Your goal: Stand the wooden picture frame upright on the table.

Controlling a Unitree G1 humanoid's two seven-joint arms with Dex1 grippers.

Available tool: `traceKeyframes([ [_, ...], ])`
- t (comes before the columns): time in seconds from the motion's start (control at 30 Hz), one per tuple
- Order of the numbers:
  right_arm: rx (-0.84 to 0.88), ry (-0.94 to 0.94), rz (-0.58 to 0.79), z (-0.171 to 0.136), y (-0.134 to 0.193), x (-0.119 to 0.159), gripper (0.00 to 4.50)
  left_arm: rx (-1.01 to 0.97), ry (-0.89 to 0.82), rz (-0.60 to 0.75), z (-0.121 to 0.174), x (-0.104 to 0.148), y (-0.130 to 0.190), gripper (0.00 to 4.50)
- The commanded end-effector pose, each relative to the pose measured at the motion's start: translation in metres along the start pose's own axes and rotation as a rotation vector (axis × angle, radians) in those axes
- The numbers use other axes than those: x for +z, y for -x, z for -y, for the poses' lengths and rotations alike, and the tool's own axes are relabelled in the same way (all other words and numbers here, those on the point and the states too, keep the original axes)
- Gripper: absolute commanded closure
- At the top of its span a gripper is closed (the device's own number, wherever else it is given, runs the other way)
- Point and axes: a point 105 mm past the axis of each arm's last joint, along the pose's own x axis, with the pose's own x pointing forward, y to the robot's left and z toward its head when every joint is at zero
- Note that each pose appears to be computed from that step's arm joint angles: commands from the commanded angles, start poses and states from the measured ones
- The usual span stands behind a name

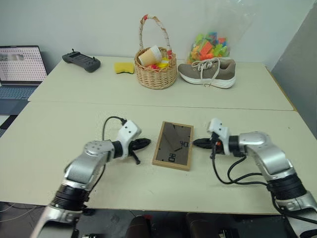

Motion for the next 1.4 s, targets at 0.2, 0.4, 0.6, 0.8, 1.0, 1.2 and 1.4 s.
traceKeyframes([
  [0.2, -0.090, 0.010, -0.005, 0.027, 0.013, -0.010, 4.50, -0.395, 0.611, 0.032, 0.015, 0.032, 0.048, 3.13],
  [0.4, -0.084, 0.014, -0.012, 0.022, 0.004, -0.018, 4.50, -0.448, 0.927, 0.013, 0.012, 0.028, 0.048, 1.94],
  [0.6, -0.013, 0.011, 0.006, 0.002, -0.014, -0.015, 4.50, -0.462, 1.008, -0.020, 0.018, 0.014, 0.026, 0.71],
  [0.8, 0.089, 0.020, 0.042, -0.035, -0.043, -0.006, 4.50, -0.517, 1.000, -0.058, 0.038, 0.003, 0.003, 0.03],
  [1.0, 0.086, 0.004, 0.085, -0.043, -0.059, 0.007, 4.50, -0.617, 0.988, -0.064, 0.066, 0.006, -0.014, 0.03],
  [1.2, 0.058, -0.009, 0.073, -0.040, -0.054, 0.001, 4.50, -0.581, 0.995, -0.011, 0.066, 0.008, -0.024, 0.03],
  [1.4, 0.036, -0.010, 0.047, -0.037, -0.049, -0.008, 4.50, -0.570, 1.004, 0.016, 0.062, 0.010, -0.026, 0.41],
])
